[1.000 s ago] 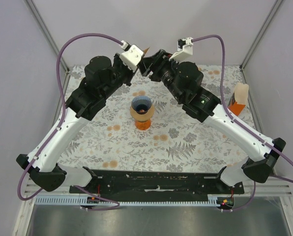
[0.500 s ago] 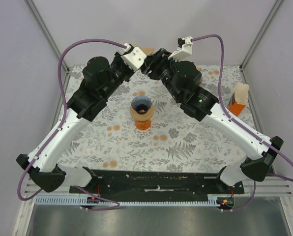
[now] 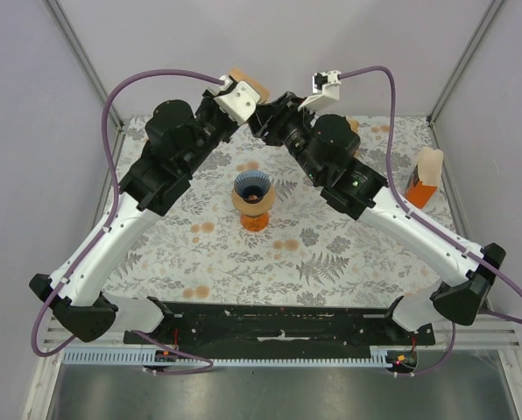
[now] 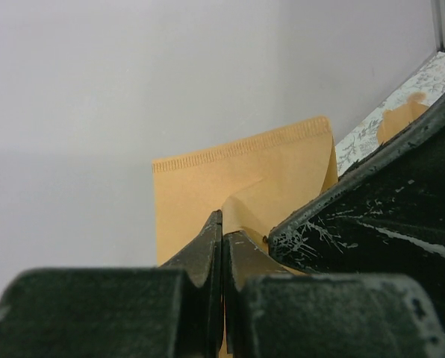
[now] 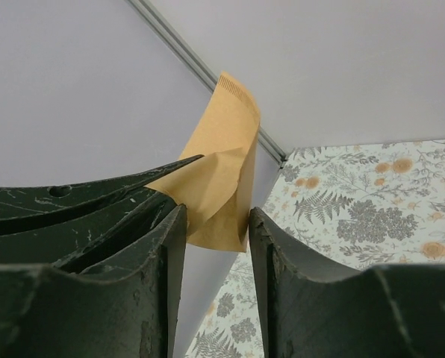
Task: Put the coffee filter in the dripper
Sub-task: Adjust the coffee filter.
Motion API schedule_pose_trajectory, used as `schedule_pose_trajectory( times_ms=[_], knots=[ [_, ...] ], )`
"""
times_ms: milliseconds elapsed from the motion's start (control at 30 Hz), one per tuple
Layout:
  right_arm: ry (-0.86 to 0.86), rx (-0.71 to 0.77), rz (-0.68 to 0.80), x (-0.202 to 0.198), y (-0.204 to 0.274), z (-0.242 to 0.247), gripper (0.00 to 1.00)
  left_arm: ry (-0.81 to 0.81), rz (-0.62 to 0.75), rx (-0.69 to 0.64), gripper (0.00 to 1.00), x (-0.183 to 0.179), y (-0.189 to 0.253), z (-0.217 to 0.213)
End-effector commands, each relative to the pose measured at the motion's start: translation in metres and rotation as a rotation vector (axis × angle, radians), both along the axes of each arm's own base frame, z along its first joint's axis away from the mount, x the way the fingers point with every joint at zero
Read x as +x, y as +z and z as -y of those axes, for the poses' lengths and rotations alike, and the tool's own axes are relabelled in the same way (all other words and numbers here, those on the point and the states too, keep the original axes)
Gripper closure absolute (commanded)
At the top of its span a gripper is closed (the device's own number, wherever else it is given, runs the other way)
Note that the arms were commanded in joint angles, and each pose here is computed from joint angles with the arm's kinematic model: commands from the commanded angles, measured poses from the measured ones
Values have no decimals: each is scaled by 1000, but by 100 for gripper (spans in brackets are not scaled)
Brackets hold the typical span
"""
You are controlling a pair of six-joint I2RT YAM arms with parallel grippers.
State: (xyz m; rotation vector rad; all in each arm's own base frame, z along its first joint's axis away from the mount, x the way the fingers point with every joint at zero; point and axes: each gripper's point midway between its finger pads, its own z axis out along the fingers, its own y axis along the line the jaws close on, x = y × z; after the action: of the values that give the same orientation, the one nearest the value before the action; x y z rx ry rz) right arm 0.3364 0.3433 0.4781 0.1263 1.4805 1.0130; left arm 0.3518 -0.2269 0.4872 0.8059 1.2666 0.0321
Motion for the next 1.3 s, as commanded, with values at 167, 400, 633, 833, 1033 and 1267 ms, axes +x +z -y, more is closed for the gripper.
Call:
schedule_pose_trajectory(
  times_ms=[167, 400, 633, 833, 1033, 1267],
  knots=[
    [18, 65, 37, -9, 14, 7, 49, 25, 60, -88, 98, -3, 36, -7],
    [-28, 89, 41, -9, 9, 20, 46, -37, 21, -109, 98, -11, 33, 1],
    [-14, 106, 80, -8, 24, 17, 47, -58, 16, -91, 98, -13, 28, 4],
    [-28, 105, 58, 5, 26, 6, 57, -77, 6, -81, 98, -17, 25, 6],
    [-37, 146, 34, 20, 24, 2, 66, -68, 13, -51, 98, -18, 19, 2],
    [-97, 126, -21, 35, 9, 4, 100, 28, 132, -23, 98, -9, 44, -13]
  ],
)
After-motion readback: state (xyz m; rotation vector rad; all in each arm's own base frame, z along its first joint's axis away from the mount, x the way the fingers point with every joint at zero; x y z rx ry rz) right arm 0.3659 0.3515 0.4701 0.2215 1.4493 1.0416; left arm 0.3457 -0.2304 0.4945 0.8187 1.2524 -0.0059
